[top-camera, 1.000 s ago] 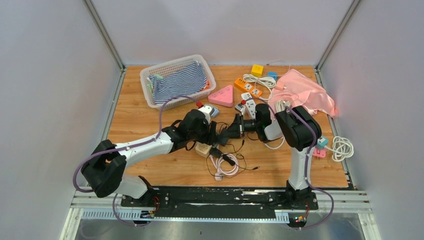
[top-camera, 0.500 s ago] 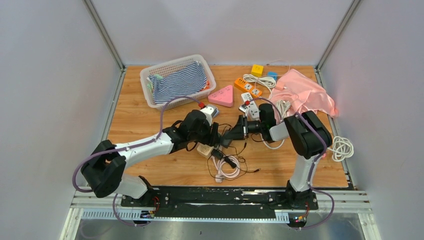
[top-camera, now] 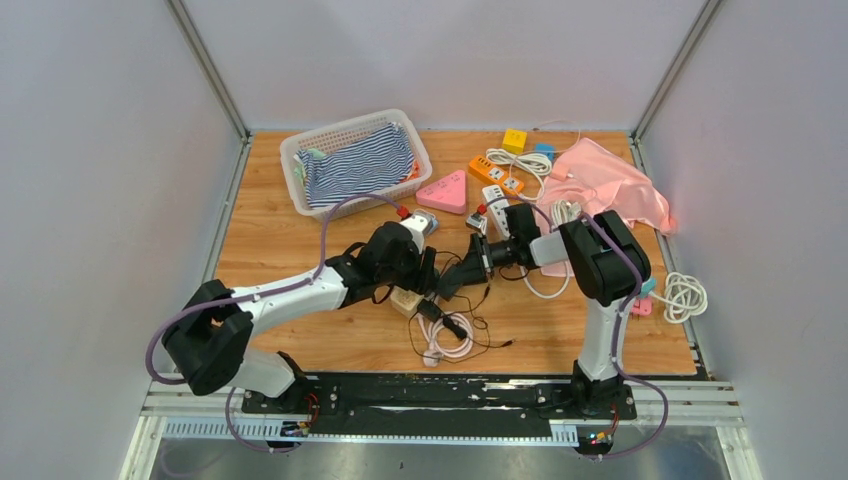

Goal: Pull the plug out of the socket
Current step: Remove the plug from the socket.

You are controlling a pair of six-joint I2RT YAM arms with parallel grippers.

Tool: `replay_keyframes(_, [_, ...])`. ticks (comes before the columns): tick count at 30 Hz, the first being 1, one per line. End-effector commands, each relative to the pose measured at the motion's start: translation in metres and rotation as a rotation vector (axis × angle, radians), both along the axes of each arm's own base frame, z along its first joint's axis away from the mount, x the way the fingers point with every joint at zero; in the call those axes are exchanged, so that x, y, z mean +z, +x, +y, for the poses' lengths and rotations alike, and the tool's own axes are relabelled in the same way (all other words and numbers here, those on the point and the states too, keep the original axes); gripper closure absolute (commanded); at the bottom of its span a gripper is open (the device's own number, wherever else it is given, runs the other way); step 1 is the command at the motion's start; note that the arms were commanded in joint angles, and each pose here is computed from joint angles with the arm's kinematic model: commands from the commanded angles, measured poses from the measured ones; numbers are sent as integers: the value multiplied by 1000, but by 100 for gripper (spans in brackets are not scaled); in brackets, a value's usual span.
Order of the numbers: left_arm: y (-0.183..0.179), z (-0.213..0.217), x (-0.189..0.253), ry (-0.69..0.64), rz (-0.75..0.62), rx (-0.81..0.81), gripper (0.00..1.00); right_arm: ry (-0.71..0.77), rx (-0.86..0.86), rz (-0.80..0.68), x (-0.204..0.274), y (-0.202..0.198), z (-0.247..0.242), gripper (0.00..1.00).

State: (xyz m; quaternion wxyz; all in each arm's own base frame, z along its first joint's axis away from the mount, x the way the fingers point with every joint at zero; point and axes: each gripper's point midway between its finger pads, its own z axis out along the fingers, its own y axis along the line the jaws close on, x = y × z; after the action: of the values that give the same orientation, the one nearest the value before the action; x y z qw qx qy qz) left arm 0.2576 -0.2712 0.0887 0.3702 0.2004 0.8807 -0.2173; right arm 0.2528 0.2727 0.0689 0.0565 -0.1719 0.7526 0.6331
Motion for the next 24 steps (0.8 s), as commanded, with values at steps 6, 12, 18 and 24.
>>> replay_keyframes(6, [-13,20,-29,88,64,8,100,21,143,-230,33,-28,15,100])
replay_keyframes(12, [-13,23,-29,101,61,10,100,-12,176,-226,29,-35,14,100])
replay_keyframes(18, [-13,23,-30,100,60,15,100,-70,116,-7,-25,-27,-11,100])
replay_keyframes(24, [-13,23,-31,105,59,16,100,-54,129,-53,-10,-21,-4,100])
